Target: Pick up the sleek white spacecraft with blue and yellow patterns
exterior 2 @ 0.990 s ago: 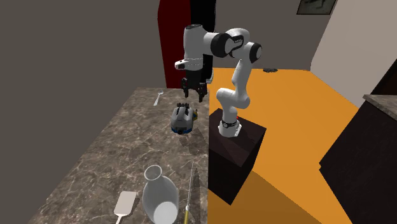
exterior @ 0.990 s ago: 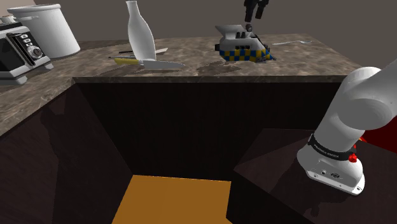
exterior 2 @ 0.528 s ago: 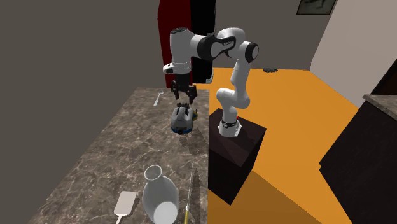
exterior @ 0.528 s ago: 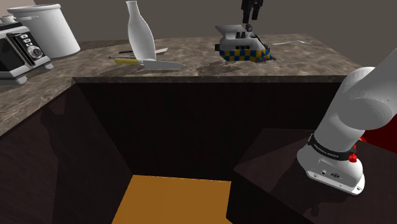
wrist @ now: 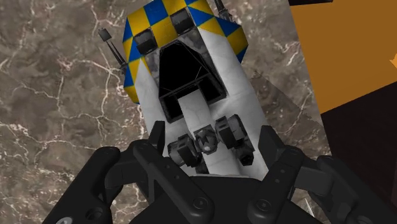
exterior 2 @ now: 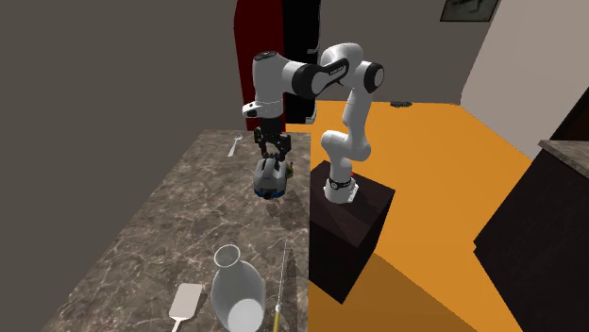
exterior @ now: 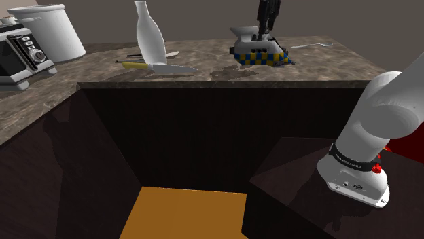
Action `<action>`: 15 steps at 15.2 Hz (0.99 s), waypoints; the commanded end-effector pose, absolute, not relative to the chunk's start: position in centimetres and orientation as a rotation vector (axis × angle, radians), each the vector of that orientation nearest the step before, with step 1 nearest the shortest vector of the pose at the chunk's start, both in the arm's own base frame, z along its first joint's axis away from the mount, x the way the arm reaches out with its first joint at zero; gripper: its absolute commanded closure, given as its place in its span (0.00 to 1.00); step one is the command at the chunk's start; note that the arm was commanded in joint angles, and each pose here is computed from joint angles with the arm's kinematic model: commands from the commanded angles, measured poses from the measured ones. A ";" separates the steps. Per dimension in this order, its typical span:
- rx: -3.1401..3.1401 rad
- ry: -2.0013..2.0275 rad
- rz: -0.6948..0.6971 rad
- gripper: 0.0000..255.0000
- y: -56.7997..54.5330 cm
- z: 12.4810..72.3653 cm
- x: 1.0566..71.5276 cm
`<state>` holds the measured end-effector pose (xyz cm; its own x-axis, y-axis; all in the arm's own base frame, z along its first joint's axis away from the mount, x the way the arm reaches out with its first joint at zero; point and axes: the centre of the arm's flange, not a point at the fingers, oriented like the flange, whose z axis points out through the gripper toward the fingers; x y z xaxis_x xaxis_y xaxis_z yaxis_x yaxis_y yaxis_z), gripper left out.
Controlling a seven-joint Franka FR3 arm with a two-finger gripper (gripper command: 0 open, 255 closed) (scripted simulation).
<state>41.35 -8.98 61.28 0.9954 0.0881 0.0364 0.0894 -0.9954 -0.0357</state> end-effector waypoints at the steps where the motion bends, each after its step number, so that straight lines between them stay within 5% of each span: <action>1: -3.100 -0.138 -0.051 1.00 -8.9 61.1 41.4; 15: -3.100 -0.138 -0.051 1.00 -9.0 64.8 41.4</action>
<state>41.50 -9.01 64.06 0.9956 0.0884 0.0307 0.0895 -0.9953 -0.0368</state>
